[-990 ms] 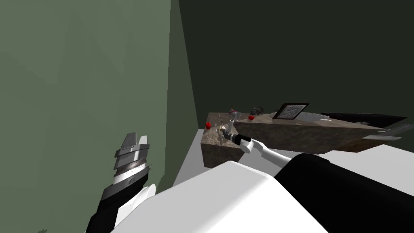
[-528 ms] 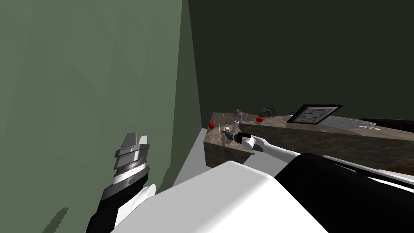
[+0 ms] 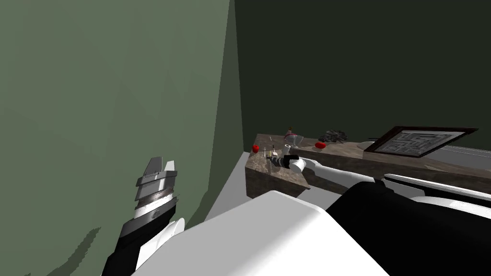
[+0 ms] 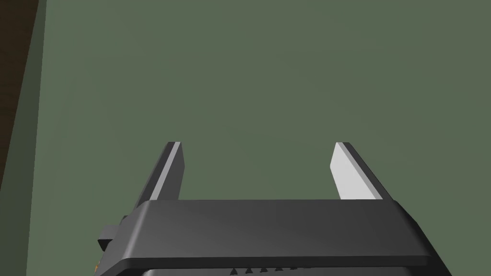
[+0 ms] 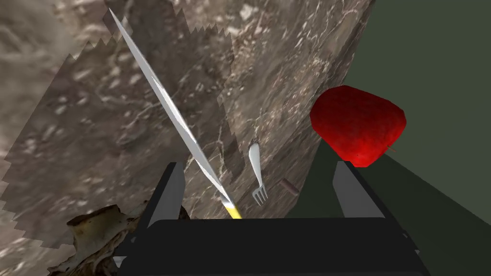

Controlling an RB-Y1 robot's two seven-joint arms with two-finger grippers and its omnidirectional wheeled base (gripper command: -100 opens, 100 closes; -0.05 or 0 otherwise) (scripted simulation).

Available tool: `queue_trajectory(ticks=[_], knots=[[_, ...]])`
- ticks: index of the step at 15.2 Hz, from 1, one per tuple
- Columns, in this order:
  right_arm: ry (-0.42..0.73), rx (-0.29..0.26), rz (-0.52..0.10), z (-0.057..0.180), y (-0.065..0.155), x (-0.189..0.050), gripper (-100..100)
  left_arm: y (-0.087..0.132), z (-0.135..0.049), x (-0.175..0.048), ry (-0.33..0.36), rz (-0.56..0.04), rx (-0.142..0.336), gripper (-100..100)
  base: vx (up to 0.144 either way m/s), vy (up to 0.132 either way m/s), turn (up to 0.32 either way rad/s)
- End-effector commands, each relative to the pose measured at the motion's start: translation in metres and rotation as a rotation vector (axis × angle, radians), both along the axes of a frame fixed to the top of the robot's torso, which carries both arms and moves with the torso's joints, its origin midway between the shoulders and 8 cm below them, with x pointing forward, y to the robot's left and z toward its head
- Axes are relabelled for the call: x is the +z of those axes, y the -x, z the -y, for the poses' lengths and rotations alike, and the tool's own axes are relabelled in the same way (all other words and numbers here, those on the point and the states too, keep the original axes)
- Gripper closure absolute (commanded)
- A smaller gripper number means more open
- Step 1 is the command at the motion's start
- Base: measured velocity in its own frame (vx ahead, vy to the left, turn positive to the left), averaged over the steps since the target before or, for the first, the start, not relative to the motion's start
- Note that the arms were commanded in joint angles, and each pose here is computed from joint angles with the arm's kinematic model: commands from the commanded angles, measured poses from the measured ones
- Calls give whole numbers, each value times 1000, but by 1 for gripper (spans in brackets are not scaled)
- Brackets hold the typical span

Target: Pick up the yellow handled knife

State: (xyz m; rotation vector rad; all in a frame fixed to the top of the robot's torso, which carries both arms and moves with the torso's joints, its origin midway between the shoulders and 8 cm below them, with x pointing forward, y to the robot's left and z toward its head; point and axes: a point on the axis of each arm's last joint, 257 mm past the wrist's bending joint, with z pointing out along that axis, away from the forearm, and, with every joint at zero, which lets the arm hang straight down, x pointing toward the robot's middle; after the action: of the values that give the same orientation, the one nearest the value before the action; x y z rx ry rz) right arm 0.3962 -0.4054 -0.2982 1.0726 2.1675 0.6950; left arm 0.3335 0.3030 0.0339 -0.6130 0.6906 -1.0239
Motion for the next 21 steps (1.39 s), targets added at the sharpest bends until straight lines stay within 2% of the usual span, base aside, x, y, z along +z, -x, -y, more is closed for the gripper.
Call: queue_trajectory(ticks=[1,2,3,4,5,6,7,8,9,10,11,12,13,14,15,16,17,18,20,21], knots=[[30,-4,-51,16,9,-4,-100,0,0,0,0,0,0,0,-11,-5,238],[33,-4,-52,17,9,-3,-100,0,0,0,0,0,0,0,-3,-1,103],[66,-11,-113,33,19,-10,-100,0,0,0,0,0,0,0,5,14,271],[69,-11,-114,35,19,-9,-100,0,0,0,0,0,0,0,-6,-3,226],[94,-20,-169,50,30,-14,-100,0,0,0,0,0,0,0,-12,-13,194],[102,-20,-175,53,31,-13,-100,0,0,0,0,0,0,0,-8,-11,209],[122,-29,-230,66,42,-19,-100,0,0,0,0,0,0,0,-1,-4,285],[131,-30,-236,70,43,-17,-100,0,0,0,0,0,0,0,4,-1,333],[159,-37,-291,84,56,-22,-100,0,0,0,0,0,0,0,12,1,344],[157,-41,-296,86,57,-20,-100,0,0,0,0,0,0,0,4,-5,222],[178,-53,-348,101,69,-21,-100,0,0,0,0,0,0,0,10,-4,286],[179,-53,-354,101,71,-22,-100,0,0,0,0,0,0,0,10,-6,229],[198,-66,-410,115,85,-23,-100,0,0,0,0,0,0,0,5,-11,259],[198,-66,-410,115,85,-23,-100,0,0,0,0,0,0,0,3,-14,213],[215,-78,-464,128,100,-24,-100,0,0,0,0,0,0,0,20,-8,319],[214,-79,-464,128,100,-24,-100,0,0,0,0,0,0,0,5,-15,201],[233,-89,-514,140,114,-25,-100,0,0,0,0,0,0,0,14,-5,228],[227,-92,-515,140,114,-25,-100,0,0,0,0,0,0,0,22,-5,155],[249,-115,-605,159,142,-24,-100,0,0,0,0,0,0,0,26,-6,259],[245,-117,-605,159,142,-24,-100,0,0,0,0,0,0,0,20,-15,211]])
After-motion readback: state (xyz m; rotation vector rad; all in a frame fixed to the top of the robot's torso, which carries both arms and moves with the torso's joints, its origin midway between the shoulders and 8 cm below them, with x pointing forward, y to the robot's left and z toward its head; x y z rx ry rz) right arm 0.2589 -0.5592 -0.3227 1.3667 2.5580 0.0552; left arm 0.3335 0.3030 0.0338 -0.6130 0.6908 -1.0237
